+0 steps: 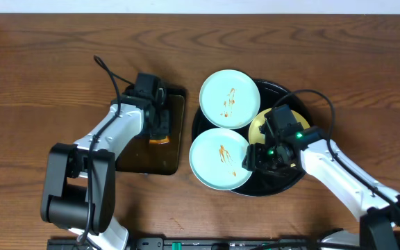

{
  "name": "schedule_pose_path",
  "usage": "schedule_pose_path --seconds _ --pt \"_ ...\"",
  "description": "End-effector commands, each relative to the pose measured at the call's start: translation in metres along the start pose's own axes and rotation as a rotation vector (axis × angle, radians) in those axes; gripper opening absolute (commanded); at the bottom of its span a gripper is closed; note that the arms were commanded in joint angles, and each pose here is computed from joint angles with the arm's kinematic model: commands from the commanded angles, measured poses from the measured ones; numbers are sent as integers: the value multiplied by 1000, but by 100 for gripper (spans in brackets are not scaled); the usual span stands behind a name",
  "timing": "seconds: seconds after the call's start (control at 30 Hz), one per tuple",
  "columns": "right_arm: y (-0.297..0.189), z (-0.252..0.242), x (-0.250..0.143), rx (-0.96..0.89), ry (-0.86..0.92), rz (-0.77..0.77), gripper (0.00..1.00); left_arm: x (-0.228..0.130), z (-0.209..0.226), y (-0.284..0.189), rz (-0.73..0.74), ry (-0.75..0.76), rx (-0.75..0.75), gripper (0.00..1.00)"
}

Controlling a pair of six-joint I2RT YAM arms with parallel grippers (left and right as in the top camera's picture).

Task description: Clean dirty plates on tray and stack at the side

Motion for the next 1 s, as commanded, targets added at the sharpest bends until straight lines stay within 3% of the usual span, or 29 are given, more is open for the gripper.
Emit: schedule_pose_path --seconds 0.0,0.17,0.43,0.57,0.63,0.77,0.97 --pt "7 -3 -2 -18 27 16 65 4 -4 1 -4 10 -8 46" --pt "7 -2 -1 -15 25 10 63 3 -4 1 -2 10 -8 35" --pt "8 -4 -4 -19 27 18 59 -12 1 7 40 7 6 31" --pt "12 -3 -8 -20 13 26 52 -15 2 8 46 7 8 19" --pt "15 -2 -10 -19 14 25 50 -15 2 8 47 6 8 8" --pt "24 -1 -14 -11 17 17 46 -17 3 8 55 5 10 8" --pt "30 -7 -11 -34 6 -20 25 -16 2 1 46 -2 8 7"
Point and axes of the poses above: each gripper's point midway between its finger pads, its own y axis out along the fingers, its own z axis along the line the jaws close on, x = y × z, the point moved 1 cm from there along -y, back along the fingers, and after that the axes turned 6 degrees about -y, right-handed, at the moved point
